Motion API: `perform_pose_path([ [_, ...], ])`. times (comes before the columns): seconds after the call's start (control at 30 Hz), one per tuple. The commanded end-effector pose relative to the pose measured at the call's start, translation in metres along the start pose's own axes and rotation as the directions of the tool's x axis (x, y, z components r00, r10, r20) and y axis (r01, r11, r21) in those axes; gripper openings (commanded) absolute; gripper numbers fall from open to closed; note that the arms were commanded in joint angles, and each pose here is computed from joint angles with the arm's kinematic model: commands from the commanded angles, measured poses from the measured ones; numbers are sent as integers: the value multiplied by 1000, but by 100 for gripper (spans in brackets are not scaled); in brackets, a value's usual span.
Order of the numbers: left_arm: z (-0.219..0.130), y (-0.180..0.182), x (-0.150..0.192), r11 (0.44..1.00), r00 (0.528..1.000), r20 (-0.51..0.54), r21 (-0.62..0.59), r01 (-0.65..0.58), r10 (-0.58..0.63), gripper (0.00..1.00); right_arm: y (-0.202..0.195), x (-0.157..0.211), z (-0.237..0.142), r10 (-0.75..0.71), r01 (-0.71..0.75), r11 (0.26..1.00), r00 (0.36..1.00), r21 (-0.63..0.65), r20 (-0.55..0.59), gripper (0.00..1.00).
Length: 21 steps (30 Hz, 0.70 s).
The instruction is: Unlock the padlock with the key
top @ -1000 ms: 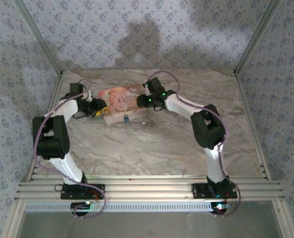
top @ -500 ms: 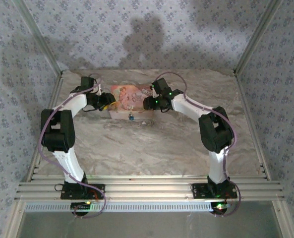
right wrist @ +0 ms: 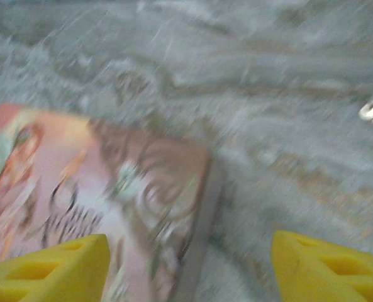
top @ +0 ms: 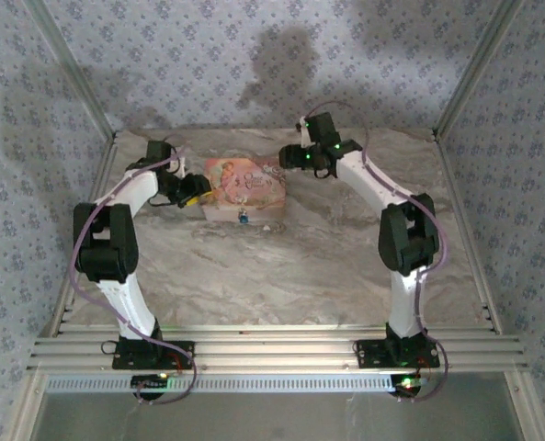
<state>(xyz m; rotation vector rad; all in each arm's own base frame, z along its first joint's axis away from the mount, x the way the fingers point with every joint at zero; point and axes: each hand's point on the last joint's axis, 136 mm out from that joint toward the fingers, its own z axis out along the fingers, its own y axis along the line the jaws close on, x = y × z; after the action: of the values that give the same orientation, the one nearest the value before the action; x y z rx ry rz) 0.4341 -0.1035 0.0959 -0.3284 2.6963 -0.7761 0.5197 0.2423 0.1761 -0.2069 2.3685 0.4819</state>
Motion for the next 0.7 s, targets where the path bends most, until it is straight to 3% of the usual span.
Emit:
perform_pose_path([
  [0.0,-22,-5,-2,999,999,17,-22,-38,39,55,-42,16,32,17,-3,991,995,136,-97,70],
  [0.27,-27,-5,3,998,999,12,-25,-51,51,56,-94,5,67,55,-24,966,992,258,-113,70],
  [0.67,-32,-13,-1,998,998,19,-7,-68,68,56,-125,-8,113,44,-25,970,996,243,-75,66],
])
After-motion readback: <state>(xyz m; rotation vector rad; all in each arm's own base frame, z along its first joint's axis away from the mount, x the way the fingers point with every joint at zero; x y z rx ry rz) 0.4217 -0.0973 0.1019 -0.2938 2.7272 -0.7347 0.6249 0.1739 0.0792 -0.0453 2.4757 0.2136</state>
